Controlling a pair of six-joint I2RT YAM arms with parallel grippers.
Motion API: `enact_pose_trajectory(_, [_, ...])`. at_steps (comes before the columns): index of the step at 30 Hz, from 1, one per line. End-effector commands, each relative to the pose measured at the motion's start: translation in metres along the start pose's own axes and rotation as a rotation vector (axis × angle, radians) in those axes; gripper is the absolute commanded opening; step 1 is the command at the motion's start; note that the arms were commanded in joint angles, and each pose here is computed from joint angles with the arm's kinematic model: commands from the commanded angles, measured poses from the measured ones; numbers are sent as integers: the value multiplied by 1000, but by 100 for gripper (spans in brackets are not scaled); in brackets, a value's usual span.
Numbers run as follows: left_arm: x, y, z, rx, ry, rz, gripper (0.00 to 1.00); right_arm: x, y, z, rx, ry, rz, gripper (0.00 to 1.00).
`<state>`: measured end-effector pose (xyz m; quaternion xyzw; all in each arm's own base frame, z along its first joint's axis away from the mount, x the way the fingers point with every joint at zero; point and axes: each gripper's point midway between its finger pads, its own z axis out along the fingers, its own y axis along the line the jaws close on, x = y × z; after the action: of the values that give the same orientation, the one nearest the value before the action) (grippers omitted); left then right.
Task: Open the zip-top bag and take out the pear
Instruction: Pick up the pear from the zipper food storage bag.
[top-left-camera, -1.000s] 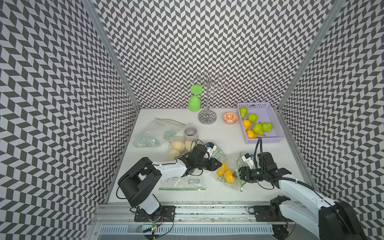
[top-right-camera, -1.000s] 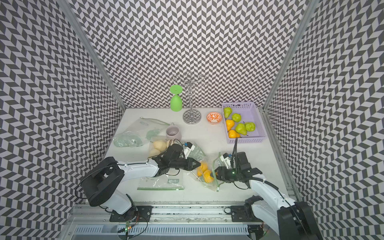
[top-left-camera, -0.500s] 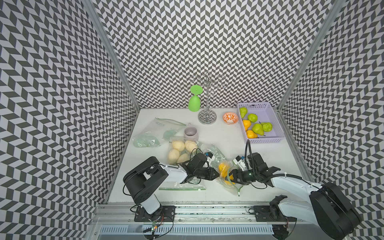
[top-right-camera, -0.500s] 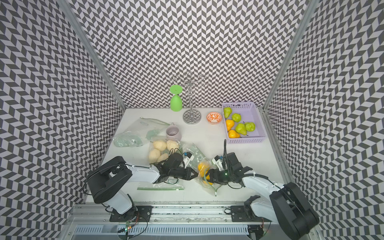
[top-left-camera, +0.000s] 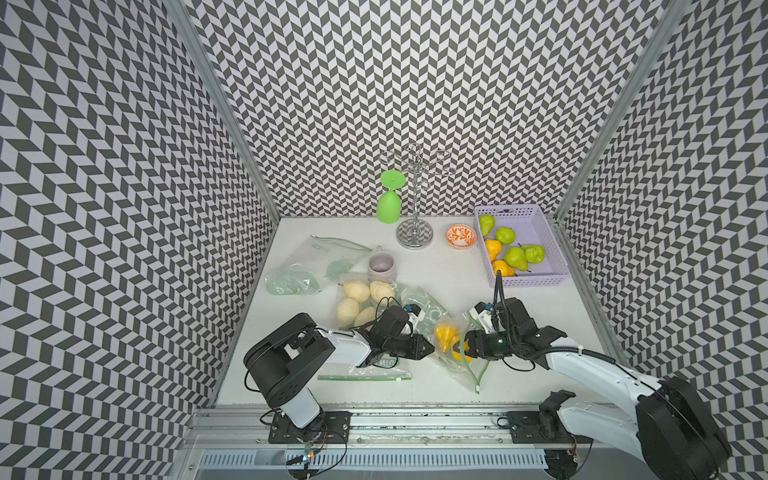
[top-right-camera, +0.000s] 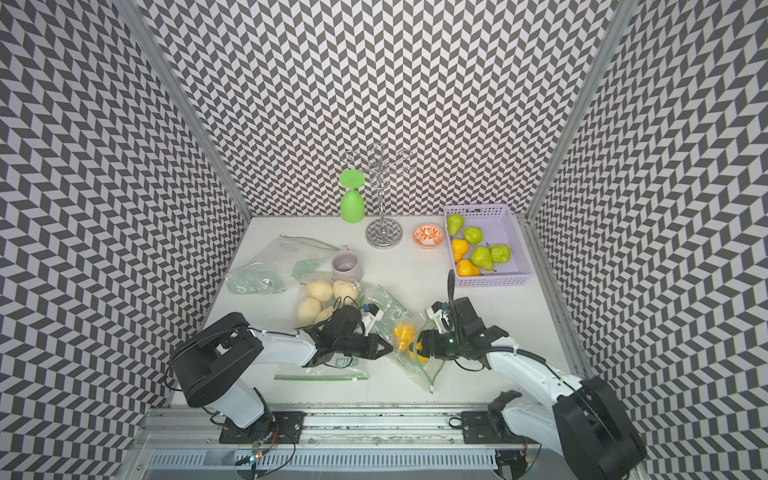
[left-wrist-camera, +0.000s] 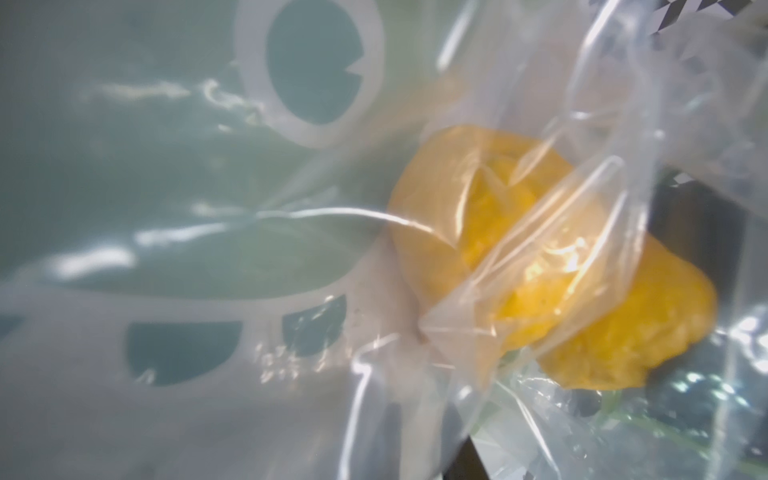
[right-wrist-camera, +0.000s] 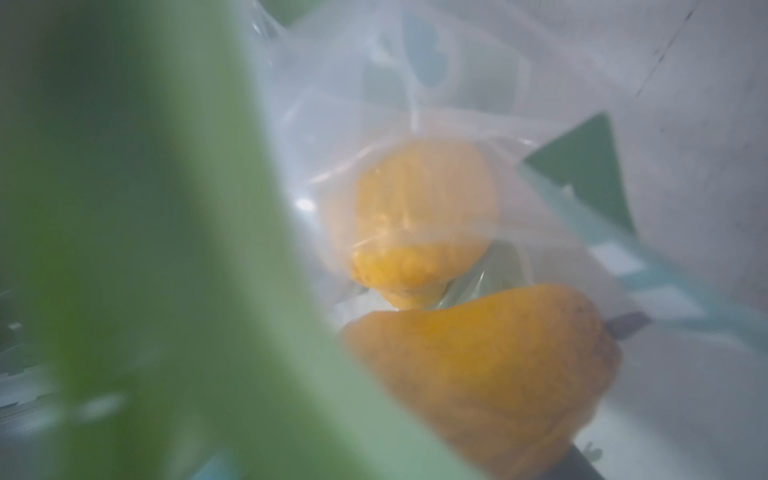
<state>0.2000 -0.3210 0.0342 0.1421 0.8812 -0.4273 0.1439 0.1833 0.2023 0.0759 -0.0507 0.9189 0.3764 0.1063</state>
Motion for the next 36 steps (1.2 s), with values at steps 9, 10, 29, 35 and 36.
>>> enact_pose_trajectory(9, [-28, 11, -14, -16, -55, 15, 21, -48, -11, -82, 401, -215, -8, 60])
enact_pose_trajectory(10, [-29, 12, -13, -17, -54, 15, 21, -53, -1, -83, 354, -228, -16, 61])
enact_pose_trajectory(29, [-122, -59, -35, 74, -189, 138, 24, 15, 26, 1, -168, 156, -18, 64])
enact_pose_trajectory(35, [-112, -28, 8, 54, -104, 85, 23, 16, 32, -11, -138, 178, -60, 67])
enact_pose_trajectory(36, [-106, -21, 12, 47, -90, 73, 23, 15, 31, -12, -123, 178, -66, 67])
